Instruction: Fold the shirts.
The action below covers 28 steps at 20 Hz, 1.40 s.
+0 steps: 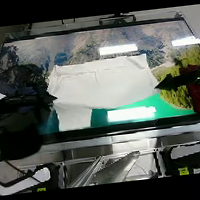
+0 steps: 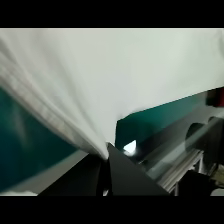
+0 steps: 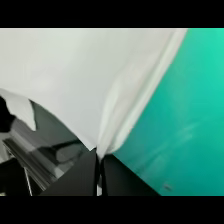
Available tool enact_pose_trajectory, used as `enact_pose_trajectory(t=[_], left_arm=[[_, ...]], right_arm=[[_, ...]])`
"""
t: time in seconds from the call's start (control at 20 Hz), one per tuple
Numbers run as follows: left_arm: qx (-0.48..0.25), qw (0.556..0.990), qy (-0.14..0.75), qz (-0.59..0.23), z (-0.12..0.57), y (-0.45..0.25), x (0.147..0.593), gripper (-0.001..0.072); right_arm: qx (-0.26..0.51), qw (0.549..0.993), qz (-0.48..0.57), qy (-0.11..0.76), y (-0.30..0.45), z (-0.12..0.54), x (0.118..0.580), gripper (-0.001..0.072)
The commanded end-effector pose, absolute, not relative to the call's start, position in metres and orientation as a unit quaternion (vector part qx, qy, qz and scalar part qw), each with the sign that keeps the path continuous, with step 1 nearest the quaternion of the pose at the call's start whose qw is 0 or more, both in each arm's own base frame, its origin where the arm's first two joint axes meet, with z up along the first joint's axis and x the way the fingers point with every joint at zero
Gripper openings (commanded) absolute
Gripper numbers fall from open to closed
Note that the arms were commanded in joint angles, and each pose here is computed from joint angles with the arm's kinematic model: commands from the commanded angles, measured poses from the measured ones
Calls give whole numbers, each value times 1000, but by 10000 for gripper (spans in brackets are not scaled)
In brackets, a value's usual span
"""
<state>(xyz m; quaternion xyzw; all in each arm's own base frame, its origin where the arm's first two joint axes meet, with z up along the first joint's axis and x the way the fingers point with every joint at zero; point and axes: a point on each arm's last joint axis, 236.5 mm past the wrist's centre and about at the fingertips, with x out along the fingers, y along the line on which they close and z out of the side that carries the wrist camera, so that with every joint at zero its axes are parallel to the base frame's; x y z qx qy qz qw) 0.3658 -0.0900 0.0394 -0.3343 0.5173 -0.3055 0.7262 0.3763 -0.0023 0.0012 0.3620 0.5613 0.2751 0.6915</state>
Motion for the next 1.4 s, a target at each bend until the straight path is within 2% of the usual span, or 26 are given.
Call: enact_pose_trajectory(t=[0.0, 0.2, 0.35, 0.45, 0.6, 0.7, 0.8, 1.0, 1.15, 1.35], left_arm=[[-341, 773, 327, -424, 194, -102, 350, 21], [-250, 827, 92, -495, 393, -95, 280, 23], [-167, 864, -56, -471, 494, -86, 222, 25], [-141, 882, -69, -444, 510, -79, 208, 26], [-147, 870, -38, -468, 498, -74, 210, 27], [-188, 854, 14, -484, 470, -70, 239, 27], [-233, 835, 108, -488, 413, -75, 287, 27], [-309, 776, 275, -476, 284, -100, 368, 27], [-345, 766, 341, -423, 186, -100, 432, 27], [-375, 752, 378, -387, 80, -93, 501, 27]], right_arm=[[351, 781, 369, 361, 19, 165, 384, 18], [201, 884, 414, 87, 46, 369, 316, 19], [101, 941, 312, -89, 54, 474, 265, 19], [67, 956, 240, -155, 53, 507, 243, 19], [44, 964, 200, -171, 48, 514, 238, 19], [46, 970, 204, -125, 37, 490, 258, 19], [86, 966, 236, -69, 26, 455, 290, 19], [163, 944, 266, 106, 15, 323, 374, 19], [241, 913, 247, 220, 8, 203, 430, 19], [317, 875, 192, 313, -1, 58, 488, 19]])
